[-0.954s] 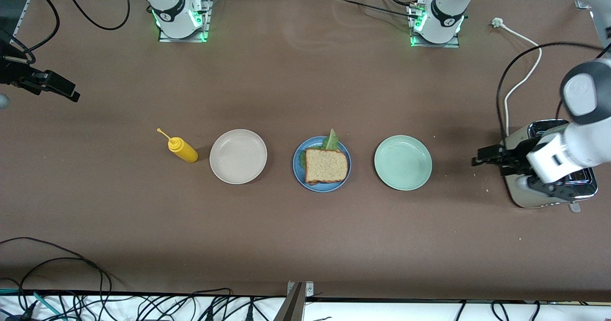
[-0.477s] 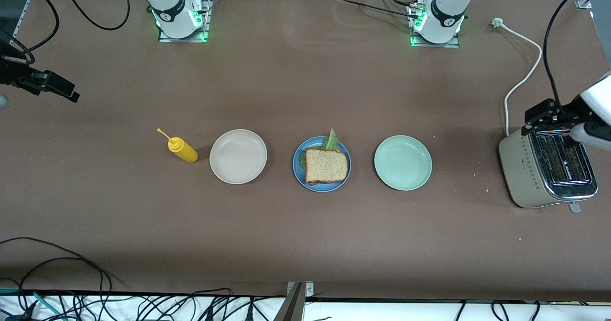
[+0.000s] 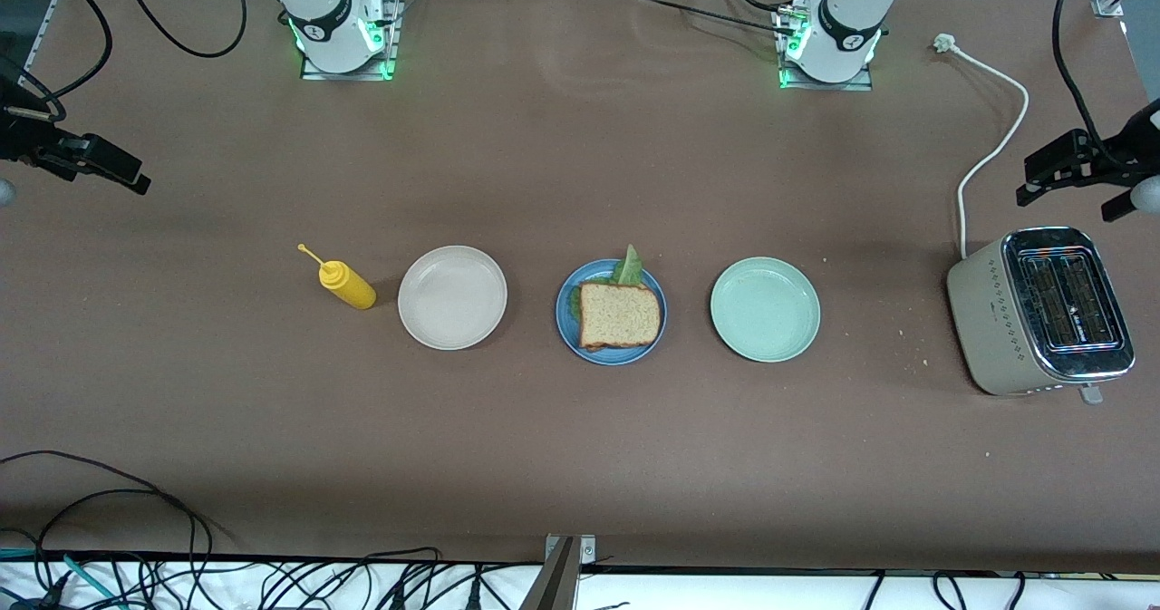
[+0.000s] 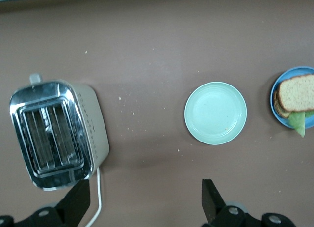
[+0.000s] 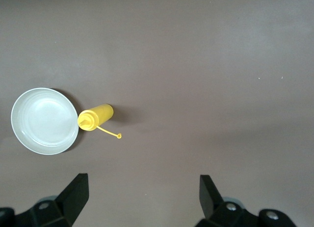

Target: Make sandwich in blue plate with both arms

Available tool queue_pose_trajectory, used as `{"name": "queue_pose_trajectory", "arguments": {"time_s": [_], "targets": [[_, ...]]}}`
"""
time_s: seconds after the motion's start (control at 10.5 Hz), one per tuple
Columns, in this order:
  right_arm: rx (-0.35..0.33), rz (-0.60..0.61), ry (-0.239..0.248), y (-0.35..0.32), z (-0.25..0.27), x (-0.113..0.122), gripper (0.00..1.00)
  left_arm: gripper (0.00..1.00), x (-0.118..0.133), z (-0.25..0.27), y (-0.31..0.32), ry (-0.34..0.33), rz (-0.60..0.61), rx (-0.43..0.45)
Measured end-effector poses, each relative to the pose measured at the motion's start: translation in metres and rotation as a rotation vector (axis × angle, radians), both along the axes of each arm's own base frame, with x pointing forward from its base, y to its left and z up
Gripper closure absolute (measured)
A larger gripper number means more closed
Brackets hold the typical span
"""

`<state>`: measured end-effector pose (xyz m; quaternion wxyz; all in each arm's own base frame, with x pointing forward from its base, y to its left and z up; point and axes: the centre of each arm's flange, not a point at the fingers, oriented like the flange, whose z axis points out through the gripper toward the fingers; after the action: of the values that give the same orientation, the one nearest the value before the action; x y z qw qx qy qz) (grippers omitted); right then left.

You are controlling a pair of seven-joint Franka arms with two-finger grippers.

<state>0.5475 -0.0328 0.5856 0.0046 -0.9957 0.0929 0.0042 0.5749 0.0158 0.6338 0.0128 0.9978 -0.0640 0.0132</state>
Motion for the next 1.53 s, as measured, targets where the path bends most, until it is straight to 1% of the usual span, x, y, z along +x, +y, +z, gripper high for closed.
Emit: {"name": "queue_pose_trajectory", "arguments": {"time_s": [0.29,0.48,1.53], "targets": [[0.0,0.0,0.0,0.0,0.0,0.0,0.0,0.0,-0.013,0.005,-0.042,0.044,0.143,0.041],[0.0,0.0,0.0,0.0,0.0,0.0,0.0,0.0,-0.016,0.007,-0.049,0.048,0.179,0.044],[0.0,0.0,0.006,0.0,-0.001,-0.001,0.0,0.0,-0.015,0.007,-0.037,0.049,0.204,0.044]]}}
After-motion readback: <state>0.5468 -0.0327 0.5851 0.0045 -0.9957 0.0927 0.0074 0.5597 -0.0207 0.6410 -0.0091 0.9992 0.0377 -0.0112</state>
